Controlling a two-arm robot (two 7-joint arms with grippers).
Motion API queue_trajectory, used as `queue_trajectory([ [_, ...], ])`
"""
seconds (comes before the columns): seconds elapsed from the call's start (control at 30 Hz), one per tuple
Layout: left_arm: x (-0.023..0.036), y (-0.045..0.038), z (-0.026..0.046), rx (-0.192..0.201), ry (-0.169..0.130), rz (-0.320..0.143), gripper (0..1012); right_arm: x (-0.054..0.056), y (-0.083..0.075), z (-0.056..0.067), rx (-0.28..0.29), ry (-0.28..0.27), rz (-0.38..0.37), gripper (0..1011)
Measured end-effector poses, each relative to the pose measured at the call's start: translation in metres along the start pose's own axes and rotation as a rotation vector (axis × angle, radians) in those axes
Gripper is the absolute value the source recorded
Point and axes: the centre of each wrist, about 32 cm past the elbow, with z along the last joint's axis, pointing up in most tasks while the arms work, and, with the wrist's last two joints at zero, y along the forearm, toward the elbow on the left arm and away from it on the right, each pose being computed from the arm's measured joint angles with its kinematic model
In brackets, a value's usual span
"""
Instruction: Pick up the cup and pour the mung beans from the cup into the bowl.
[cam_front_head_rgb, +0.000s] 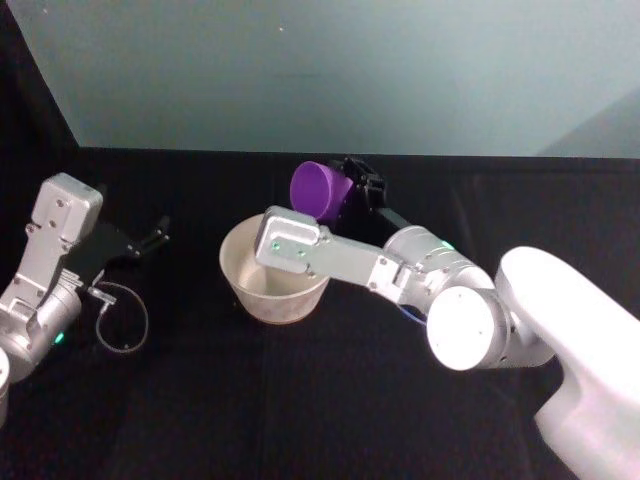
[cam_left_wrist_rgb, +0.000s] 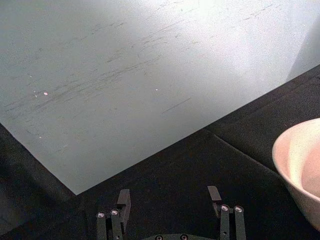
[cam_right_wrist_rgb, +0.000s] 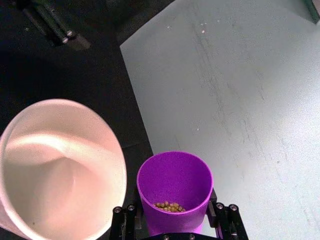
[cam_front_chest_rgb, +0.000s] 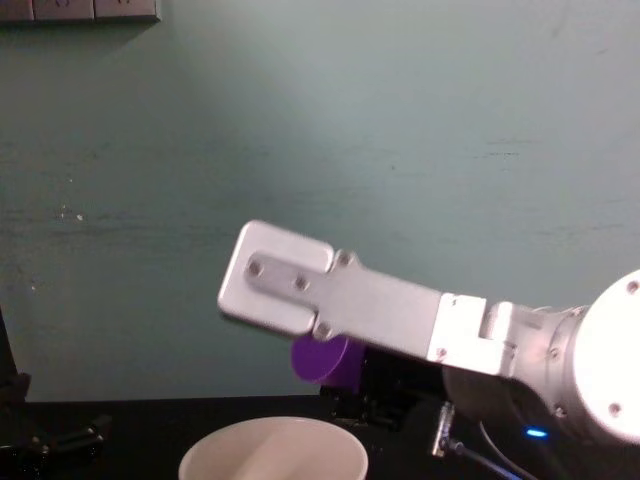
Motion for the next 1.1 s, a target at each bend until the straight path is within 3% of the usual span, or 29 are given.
queue_trajectory([
  [0.47,0.0,0.0,0.0,0.0,0.0,0.0,1000,-0.014,0.005,0.017,-0.029,-0.21,-0.001,724],
  [1.1,0.0,0.0,0.0,0.0,0.0,0.0,1000,-0.024,0.005,0.023,-0.025,-0.38,-0.006,724],
])
